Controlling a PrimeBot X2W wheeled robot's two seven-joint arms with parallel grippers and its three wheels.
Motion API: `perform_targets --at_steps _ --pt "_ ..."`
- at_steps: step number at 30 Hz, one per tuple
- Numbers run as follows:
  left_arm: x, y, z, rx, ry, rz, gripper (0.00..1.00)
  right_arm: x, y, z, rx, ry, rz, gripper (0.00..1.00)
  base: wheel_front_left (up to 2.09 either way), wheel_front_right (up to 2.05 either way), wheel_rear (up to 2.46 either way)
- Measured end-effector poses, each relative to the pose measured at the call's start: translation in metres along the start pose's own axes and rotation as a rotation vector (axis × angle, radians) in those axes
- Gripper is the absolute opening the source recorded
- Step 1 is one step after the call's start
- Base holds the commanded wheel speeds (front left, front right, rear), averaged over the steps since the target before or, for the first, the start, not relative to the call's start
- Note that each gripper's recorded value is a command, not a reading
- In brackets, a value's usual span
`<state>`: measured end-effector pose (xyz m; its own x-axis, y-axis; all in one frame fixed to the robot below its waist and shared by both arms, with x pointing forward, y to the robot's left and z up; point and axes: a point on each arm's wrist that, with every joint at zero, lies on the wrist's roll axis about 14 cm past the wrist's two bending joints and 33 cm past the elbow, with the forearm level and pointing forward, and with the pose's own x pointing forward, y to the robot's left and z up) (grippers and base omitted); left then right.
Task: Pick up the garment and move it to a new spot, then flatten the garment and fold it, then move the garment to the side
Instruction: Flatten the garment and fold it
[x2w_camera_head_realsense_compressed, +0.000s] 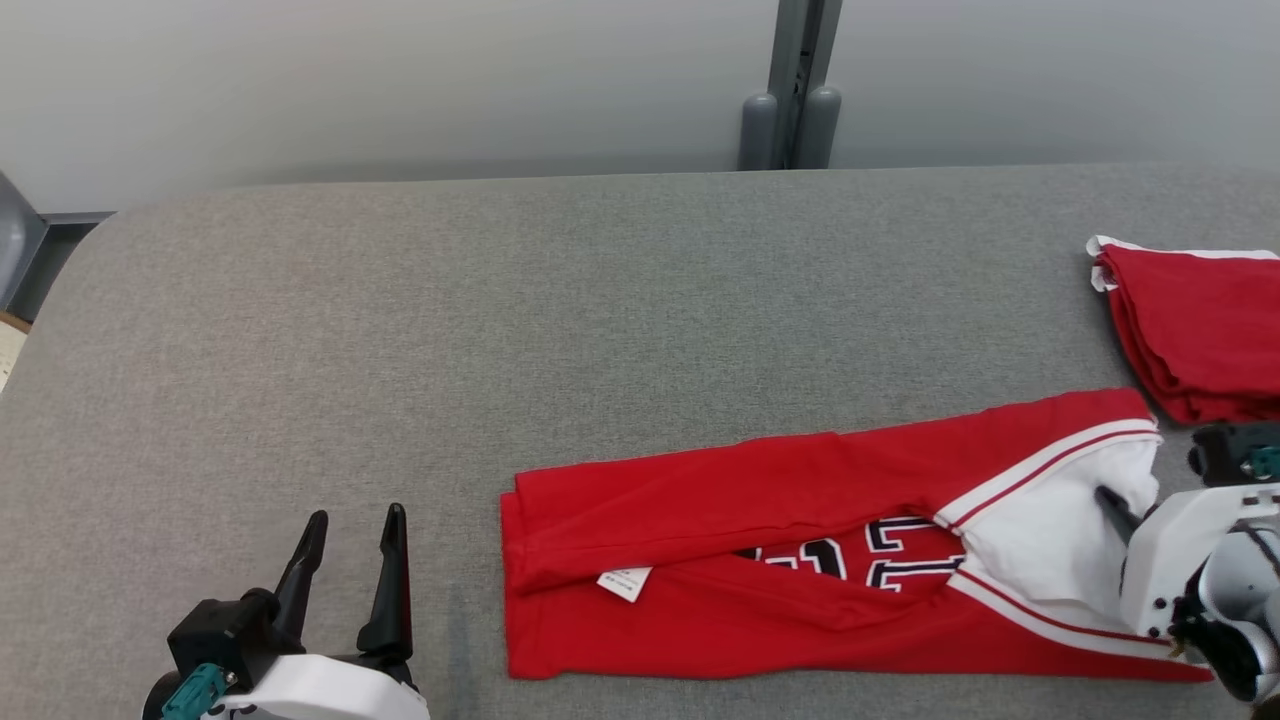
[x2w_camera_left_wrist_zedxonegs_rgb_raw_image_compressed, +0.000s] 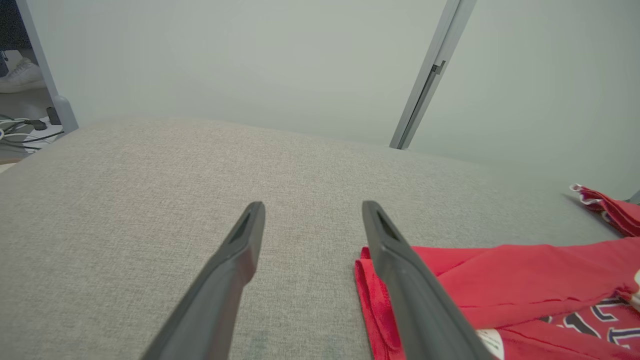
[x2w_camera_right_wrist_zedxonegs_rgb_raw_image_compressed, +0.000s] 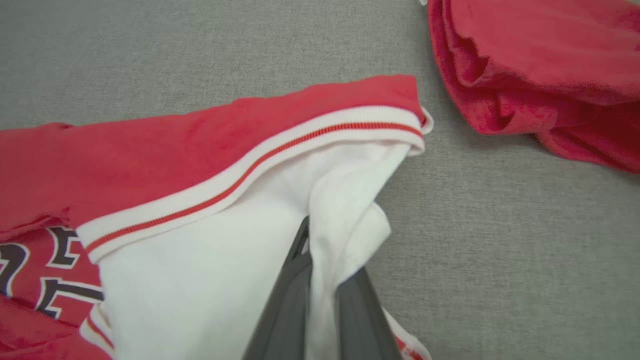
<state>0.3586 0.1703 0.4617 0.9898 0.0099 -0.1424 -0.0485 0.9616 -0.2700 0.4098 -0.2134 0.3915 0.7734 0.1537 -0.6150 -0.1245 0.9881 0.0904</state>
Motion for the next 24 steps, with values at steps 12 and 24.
perform_targets --at_steps 12,24 --pt "0.015 -0.025 -0.007 0.006 0.023 -0.079 1.0 -0.039 -0.01 0.033 0.055 -0.104 0.033 0.0 0.0 0.0 0.0" --pt "0.017 -0.031 -0.003 0.009 0.012 -0.101 1.0 -0.06 0.082 0.057 0.001 -0.134 0.302 0.0 0.0 0.0 0.0"
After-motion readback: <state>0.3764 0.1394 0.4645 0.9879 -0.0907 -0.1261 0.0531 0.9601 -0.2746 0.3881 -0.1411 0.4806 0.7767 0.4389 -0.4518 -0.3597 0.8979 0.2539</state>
